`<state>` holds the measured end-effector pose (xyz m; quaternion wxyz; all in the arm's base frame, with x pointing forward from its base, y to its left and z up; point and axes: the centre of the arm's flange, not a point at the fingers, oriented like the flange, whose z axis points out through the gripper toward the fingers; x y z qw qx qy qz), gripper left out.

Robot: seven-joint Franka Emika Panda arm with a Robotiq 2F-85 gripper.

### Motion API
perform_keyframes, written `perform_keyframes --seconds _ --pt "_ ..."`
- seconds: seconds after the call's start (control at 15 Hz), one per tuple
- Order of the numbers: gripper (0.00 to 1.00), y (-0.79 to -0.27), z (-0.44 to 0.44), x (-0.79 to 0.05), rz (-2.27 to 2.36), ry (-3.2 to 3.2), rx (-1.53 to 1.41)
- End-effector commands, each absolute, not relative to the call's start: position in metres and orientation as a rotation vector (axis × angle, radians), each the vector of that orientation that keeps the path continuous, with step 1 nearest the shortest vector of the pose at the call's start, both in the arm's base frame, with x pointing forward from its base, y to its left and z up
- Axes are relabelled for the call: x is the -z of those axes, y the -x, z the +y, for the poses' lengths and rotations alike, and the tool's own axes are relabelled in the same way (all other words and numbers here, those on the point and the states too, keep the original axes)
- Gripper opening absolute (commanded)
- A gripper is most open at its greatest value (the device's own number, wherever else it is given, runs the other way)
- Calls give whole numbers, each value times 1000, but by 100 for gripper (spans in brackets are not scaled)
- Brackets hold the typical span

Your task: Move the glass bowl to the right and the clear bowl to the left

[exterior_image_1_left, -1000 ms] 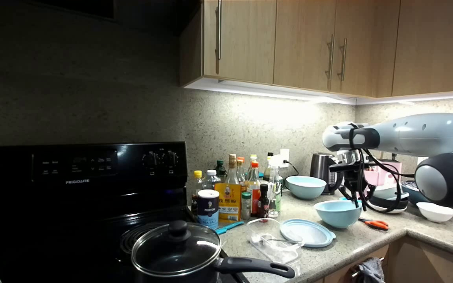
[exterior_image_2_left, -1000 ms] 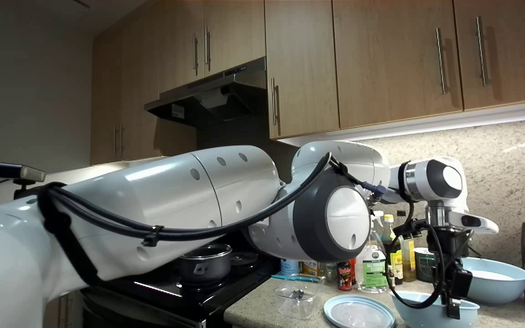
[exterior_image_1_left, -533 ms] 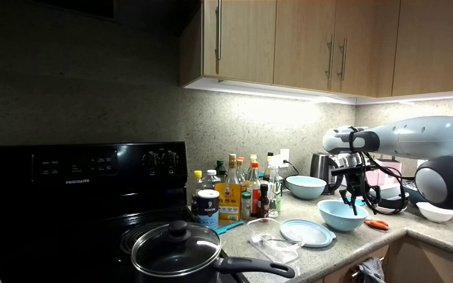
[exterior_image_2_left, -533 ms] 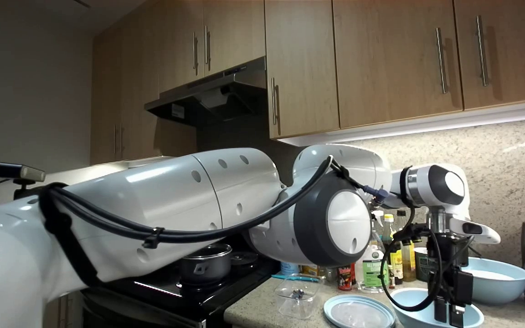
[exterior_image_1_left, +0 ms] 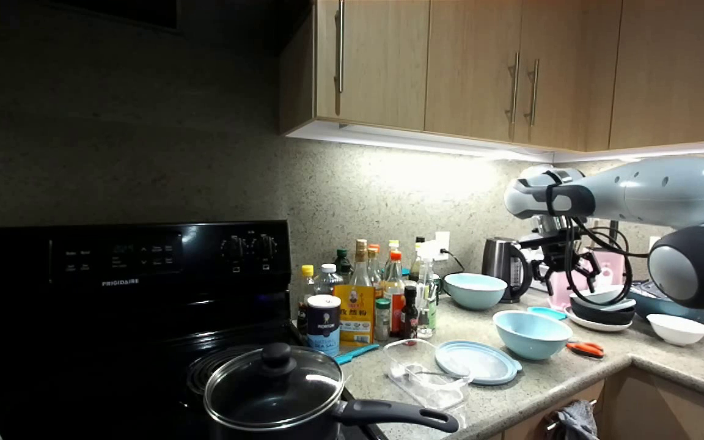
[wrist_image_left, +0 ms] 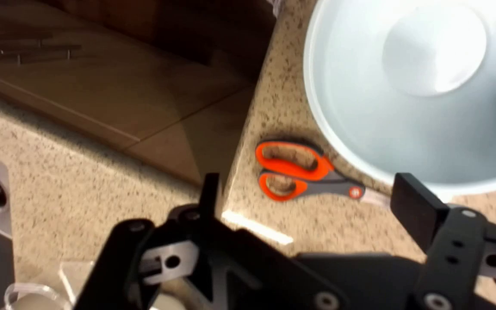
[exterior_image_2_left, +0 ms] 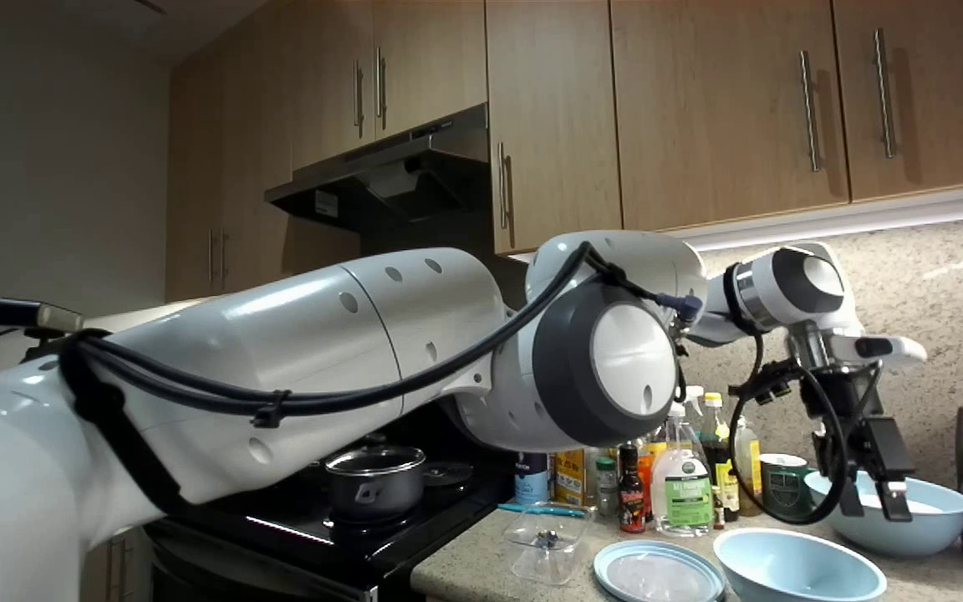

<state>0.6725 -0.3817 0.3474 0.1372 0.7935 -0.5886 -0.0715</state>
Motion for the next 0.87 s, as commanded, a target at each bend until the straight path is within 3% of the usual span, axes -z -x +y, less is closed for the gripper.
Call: perform_keyframes --seconds 0.0,0.2,0.27,0.8 --pt "100 -627 -366 -411 -1714 -2224 -68" --pt "100 -627 -366 -456 -1790 -2164 -284" --pt "100 -676 -393 -450 -1738 -2230 -174" --pt "100 -676 -393 -446 -1743 -2231 -167"
